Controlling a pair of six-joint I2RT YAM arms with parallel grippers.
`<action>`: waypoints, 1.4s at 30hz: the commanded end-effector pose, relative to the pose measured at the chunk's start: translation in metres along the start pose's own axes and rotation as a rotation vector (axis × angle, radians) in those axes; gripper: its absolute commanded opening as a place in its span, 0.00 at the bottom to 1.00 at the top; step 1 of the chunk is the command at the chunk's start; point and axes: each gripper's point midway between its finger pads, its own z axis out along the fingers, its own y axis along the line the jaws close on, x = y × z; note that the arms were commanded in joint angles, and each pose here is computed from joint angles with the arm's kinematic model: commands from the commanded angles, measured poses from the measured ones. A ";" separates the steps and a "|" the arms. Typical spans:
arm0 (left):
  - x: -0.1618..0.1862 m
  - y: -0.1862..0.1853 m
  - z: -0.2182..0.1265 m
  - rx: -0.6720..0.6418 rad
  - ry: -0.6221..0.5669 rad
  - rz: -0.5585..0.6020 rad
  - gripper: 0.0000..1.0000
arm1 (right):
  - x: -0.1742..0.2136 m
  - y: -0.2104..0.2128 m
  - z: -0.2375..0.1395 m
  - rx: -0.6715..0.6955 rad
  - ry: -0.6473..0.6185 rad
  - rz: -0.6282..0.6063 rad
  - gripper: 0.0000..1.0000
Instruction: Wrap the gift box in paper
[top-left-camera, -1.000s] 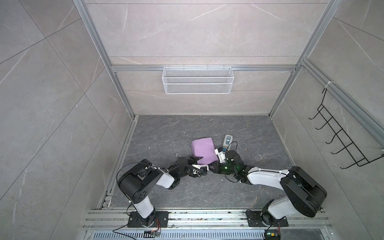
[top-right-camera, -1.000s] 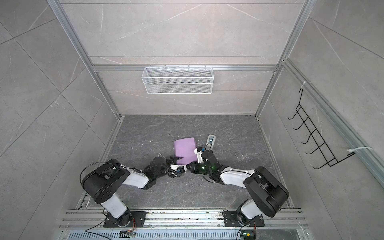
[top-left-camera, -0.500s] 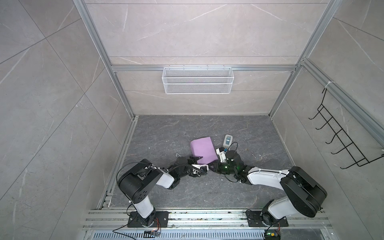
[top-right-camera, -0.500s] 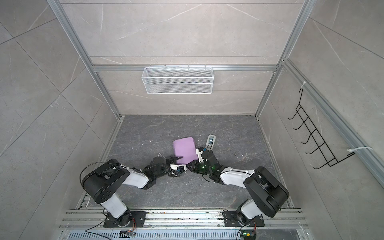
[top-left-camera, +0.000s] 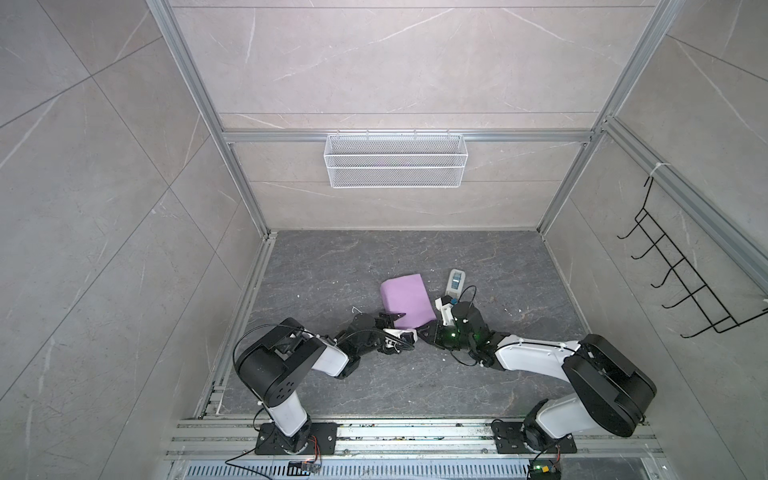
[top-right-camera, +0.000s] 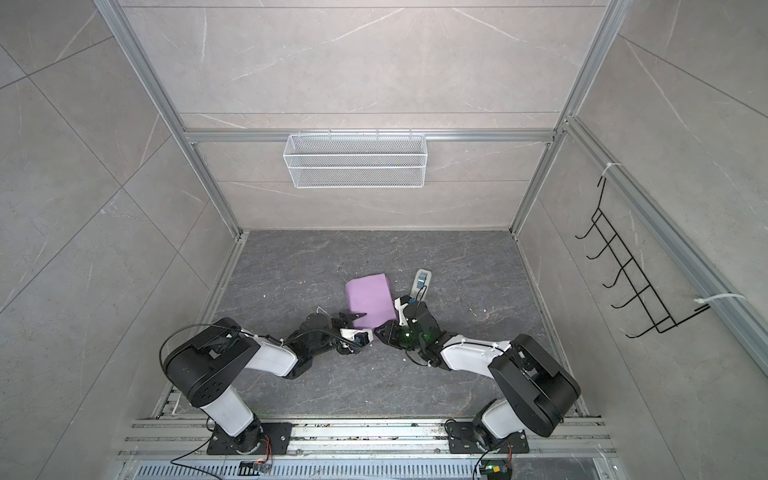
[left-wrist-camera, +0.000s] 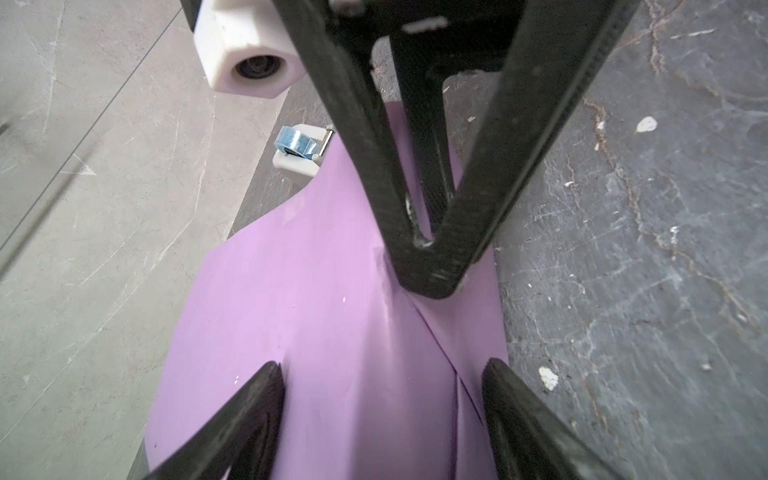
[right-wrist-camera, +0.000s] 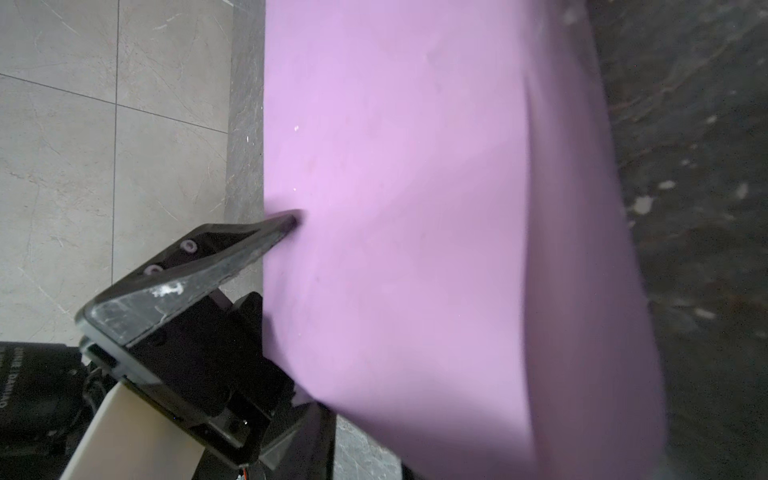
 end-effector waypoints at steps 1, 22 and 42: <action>0.017 -0.020 0.002 0.075 0.053 -0.059 0.76 | 0.001 -0.009 -0.006 0.045 -0.011 0.018 0.31; 0.017 -0.017 0.001 0.061 0.058 -0.061 0.76 | 0.012 0.001 -0.026 0.056 -0.007 -0.139 0.28; 0.016 -0.017 0.002 0.064 0.057 -0.065 0.76 | -0.009 -0.005 0.005 0.149 -0.082 -0.211 0.08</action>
